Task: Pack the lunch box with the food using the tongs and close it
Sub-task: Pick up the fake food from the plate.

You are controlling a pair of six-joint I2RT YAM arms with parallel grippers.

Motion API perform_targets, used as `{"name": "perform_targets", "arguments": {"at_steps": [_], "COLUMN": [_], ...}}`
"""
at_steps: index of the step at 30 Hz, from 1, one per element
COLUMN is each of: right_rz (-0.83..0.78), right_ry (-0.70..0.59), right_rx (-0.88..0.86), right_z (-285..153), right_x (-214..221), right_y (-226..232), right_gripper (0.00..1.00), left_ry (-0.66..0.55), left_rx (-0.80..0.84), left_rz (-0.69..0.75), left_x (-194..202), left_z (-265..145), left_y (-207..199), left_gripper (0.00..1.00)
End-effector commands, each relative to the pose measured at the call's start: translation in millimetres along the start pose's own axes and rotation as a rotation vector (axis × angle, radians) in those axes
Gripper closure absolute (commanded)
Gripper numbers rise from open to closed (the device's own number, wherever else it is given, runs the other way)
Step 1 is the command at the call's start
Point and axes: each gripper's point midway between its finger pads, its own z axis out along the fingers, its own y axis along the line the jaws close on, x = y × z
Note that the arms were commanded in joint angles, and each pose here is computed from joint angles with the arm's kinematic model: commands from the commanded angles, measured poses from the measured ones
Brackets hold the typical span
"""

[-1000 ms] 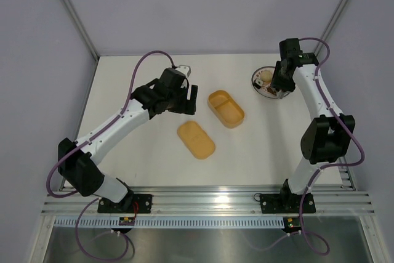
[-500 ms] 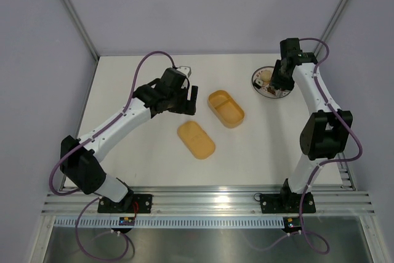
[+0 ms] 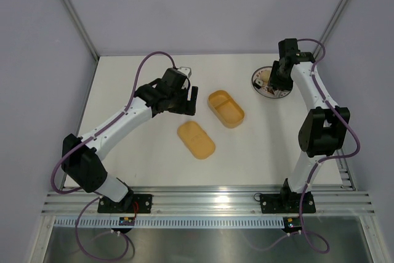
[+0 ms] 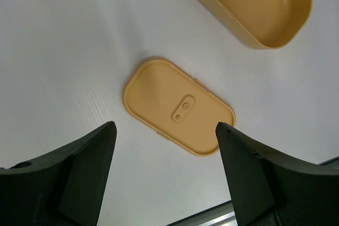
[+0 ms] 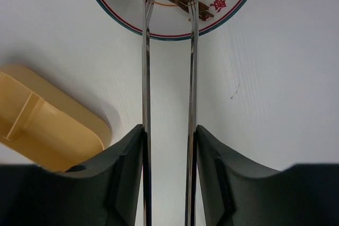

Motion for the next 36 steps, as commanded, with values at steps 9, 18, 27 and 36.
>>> {"name": "perform_targets", "arguments": {"at_steps": [9, 18, 27, 36], "right_rz": [-0.029, -0.038, -0.048, -0.042], "right_ry": [0.02, 0.031, 0.046, 0.062], "right_rx": [-0.046, -0.079, -0.076, -0.186], "right_z": [-0.4, 4.3, 11.1, 6.3], "right_x": [6.5, 5.5, 9.0, 15.1], "right_y": [-20.3, -21.4, -22.0, -3.8], "right_gripper": [0.5, 0.49, 0.46, 0.47], "left_ry": [-0.038, -0.043, -0.044, -0.048], "left_rx": [0.021, 0.02, 0.017, 0.016], "left_rz": [-0.008, -0.008, -0.007, -0.013], "left_x": [-14.0, -16.6, -16.7, -16.3], "left_z": [-1.6, -2.8, -4.8, -6.8], "left_y": [-4.5, -4.8, -4.0, -3.0], "left_gripper": [0.2, 0.2, 0.2, 0.2]}}
